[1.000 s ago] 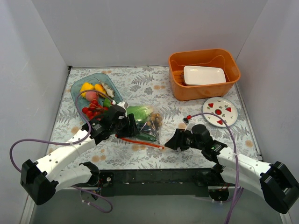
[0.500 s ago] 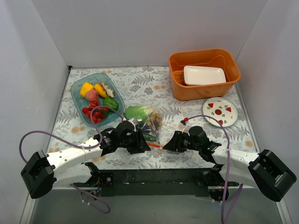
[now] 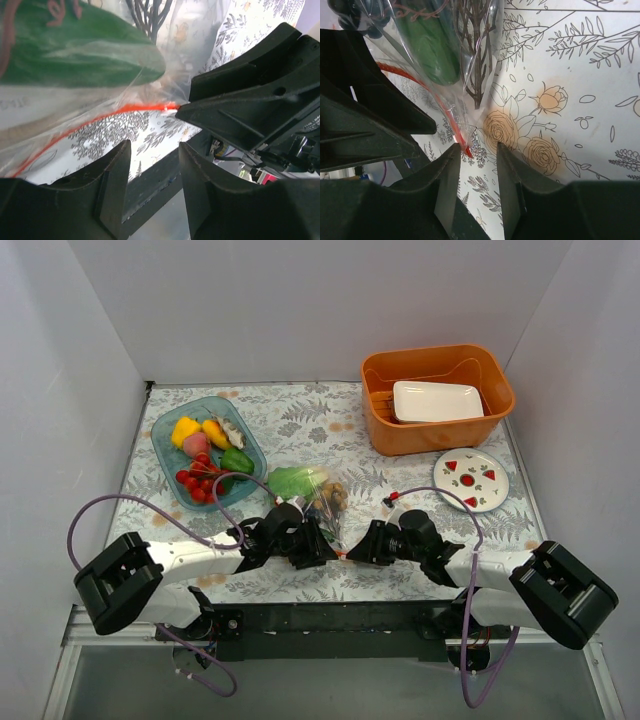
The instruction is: Open the zip-top bag and remove the fake food
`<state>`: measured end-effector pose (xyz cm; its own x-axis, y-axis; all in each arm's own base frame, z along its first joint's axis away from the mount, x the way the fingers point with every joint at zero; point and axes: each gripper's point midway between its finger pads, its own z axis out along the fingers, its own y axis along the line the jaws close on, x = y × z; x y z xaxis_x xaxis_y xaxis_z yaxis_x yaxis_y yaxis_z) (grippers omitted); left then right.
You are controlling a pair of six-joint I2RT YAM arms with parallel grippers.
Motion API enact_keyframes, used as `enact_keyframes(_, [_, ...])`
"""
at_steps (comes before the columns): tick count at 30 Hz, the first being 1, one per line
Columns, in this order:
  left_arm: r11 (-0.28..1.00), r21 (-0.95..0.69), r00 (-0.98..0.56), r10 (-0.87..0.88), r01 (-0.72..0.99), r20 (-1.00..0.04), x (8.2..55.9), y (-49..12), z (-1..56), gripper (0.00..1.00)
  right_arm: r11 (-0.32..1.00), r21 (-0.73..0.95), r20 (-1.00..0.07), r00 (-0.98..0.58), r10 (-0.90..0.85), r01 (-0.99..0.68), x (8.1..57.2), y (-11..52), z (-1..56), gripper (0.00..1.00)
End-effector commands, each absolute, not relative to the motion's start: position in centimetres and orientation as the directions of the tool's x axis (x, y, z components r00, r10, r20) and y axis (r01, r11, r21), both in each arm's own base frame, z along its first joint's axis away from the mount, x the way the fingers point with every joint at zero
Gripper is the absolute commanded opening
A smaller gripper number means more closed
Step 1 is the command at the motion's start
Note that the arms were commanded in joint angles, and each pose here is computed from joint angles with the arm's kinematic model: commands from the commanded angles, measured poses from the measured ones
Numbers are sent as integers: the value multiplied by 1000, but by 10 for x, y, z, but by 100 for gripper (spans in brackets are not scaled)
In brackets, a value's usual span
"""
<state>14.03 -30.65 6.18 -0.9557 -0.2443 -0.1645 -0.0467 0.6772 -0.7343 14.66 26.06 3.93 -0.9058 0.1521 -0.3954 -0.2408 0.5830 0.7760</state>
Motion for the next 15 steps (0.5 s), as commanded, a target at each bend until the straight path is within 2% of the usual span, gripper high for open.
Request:
enact_keyframes(1, [641,-767,-949,-261,-33,-176,147,-317,65,42,537,797,-426,-889,171,-278,154,271,54,42])
enact_keyframes(11, [644,-764,-953,-257,-44,-161,147,-322,57,42,530,805,-415,-892,181,-267,158,276,56,38])
enact_keyframes(14, [654,-755,-950,-269,-59,-158,146,-318,54,43,524,809,-413,-892,185,-265,160,278,57,31])
enact_keyframes(15, [660,-748,-951,-268,-65,-154,144,-316,50,43,519,811,-416,-890,185,-271,160,280,60,25])
